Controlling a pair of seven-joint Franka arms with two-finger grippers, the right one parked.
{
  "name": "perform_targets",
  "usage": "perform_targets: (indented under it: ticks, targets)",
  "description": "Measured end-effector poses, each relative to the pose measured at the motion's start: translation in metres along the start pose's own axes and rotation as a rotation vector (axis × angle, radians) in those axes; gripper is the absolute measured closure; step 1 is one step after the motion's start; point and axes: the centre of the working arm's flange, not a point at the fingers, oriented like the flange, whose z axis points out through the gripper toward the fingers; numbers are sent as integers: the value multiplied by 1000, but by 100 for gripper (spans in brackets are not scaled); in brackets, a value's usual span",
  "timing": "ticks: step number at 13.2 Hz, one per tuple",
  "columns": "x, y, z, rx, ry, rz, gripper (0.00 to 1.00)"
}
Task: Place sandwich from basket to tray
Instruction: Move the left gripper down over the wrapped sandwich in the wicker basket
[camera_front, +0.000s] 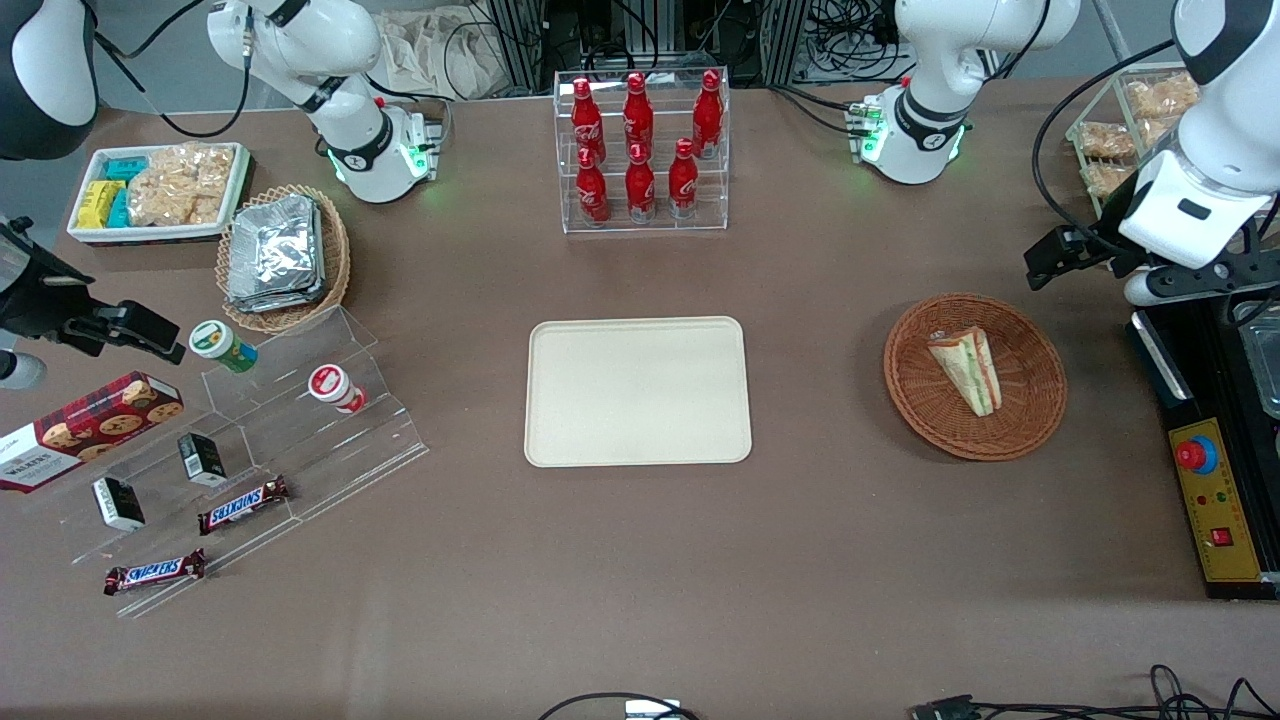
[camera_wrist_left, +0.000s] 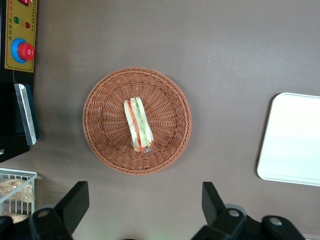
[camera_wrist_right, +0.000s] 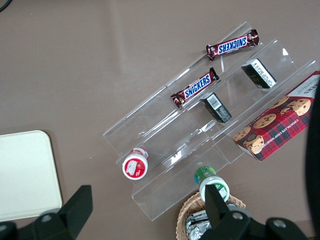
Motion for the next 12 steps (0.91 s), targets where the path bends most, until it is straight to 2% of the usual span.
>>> perform_targets:
  ticks: [4, 7, 9, 12]
  targets:
    - [-1, 4, -2, 8, -25, -4, 0]
    - [-1, 3, 17, 21, -69, -33, 0]
    - [0, 1, 54, 29, -93, -73, 0]
    - [1, -14, 133, 24, -94, -143, 0]
